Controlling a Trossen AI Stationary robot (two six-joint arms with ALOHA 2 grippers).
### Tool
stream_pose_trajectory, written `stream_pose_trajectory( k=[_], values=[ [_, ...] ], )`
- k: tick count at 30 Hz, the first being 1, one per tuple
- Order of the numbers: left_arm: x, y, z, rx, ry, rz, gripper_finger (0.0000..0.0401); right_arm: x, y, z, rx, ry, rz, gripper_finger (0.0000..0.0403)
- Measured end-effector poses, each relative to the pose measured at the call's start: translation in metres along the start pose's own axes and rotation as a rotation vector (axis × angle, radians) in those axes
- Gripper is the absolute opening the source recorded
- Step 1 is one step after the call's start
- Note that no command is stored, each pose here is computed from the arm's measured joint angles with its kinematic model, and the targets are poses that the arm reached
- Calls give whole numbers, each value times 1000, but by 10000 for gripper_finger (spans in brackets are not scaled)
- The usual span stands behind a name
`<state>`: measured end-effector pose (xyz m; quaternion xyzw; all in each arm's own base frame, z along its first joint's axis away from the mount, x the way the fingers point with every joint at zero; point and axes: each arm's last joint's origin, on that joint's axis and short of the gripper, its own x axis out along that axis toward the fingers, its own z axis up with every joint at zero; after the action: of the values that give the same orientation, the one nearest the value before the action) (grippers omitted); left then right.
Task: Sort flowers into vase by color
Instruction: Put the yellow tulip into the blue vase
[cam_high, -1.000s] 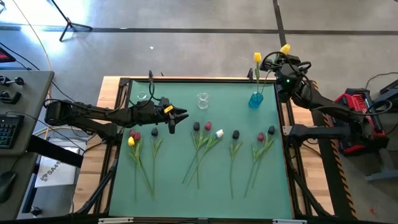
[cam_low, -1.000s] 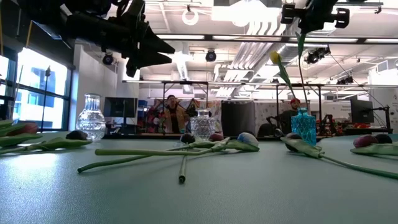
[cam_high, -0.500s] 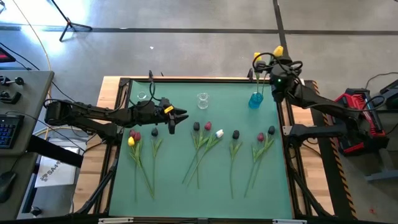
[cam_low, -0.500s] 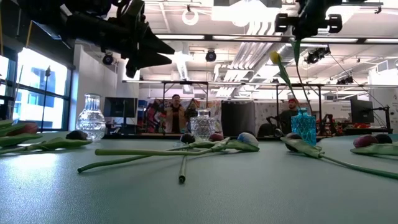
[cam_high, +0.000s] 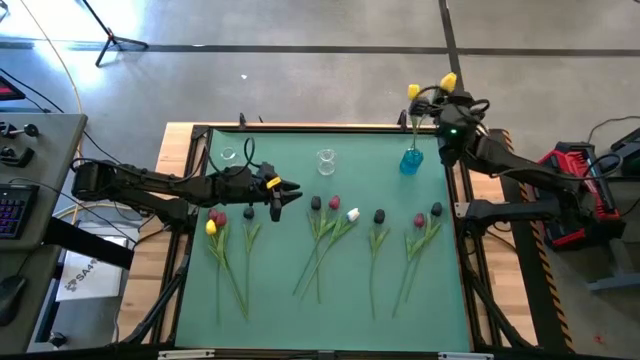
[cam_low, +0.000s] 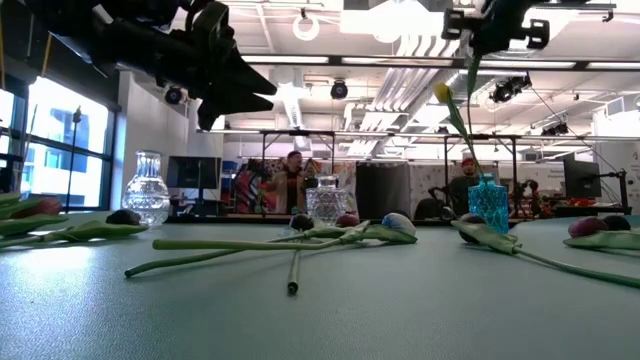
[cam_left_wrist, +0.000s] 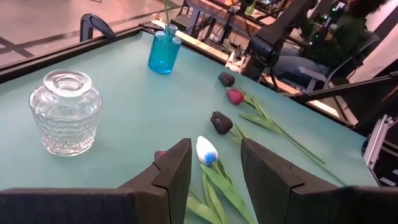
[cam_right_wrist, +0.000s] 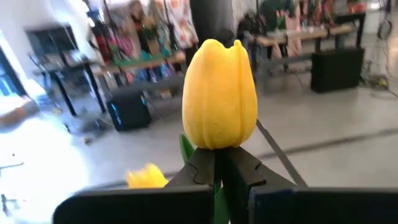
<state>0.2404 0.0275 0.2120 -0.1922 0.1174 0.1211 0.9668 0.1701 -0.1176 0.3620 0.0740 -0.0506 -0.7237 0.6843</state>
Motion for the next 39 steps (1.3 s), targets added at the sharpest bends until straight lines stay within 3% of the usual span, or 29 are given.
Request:
stream_pose_trajectory(
  k=[5, 18, 27, 32, 39],
  values=[
    [0, 0, 0, 0, 0, 0, 129, -2, 2, 11, -60, -60, -9, 0],
    [0, 1, 0, 6, 3, 14, 129, 0, 0, 4, -95, -26, -24, 0],
    [0, 2, 0, 18, -12, 51, 129, -9, -5, -28, -83, 176, 45, 7],
    [0, 2, 0, 19, -17, 61, 129, -11, -10, -38, -72, 278, 76, 42],
    [0, 2, 0, -6, -14, 62, 129, -11, -16, -43, 1, 394, 106, 136]
  ],
)
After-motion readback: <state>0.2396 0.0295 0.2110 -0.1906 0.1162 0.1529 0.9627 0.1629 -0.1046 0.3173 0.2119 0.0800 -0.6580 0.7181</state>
